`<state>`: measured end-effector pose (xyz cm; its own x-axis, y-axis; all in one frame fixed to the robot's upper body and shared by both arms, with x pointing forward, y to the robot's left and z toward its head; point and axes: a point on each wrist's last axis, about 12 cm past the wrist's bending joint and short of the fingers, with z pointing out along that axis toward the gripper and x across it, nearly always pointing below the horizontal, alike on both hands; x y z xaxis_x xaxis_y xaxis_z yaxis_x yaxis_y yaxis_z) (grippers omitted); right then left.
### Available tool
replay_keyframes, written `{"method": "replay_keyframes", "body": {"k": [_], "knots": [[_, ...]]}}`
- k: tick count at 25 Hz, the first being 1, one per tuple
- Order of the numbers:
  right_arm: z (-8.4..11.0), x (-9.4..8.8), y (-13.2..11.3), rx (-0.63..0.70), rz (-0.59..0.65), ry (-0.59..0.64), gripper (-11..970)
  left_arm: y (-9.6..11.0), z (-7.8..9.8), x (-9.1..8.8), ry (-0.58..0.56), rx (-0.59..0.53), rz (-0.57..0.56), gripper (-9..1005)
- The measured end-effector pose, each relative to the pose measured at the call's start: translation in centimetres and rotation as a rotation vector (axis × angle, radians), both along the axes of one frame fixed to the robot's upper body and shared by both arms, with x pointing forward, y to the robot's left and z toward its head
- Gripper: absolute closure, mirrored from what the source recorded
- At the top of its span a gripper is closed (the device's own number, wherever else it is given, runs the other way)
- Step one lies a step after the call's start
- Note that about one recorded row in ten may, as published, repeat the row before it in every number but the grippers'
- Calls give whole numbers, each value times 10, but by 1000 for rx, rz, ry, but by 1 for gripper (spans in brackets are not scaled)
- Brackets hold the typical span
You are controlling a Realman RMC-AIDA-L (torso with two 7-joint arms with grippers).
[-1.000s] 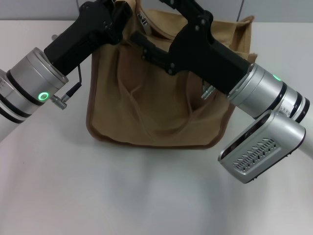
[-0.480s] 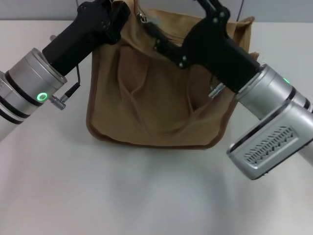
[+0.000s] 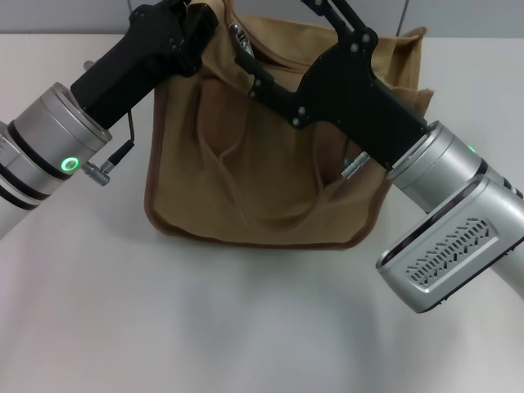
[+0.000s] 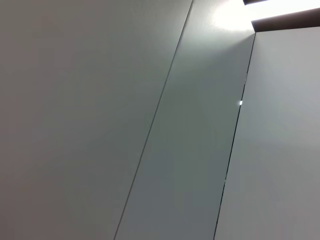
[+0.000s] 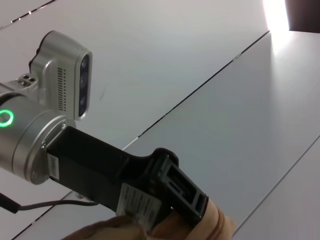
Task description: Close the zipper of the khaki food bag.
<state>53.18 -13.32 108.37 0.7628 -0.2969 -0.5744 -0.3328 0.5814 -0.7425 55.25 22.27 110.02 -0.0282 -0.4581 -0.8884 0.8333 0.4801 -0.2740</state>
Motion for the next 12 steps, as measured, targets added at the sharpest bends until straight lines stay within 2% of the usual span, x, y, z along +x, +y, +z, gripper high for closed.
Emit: {"method": "replay_keyframes", "body": {"k": [12], "knots": [[0, 7, 6, -9, -25, 36, 144, -3, 0, -1, 5, -10, -11, 976]]}}
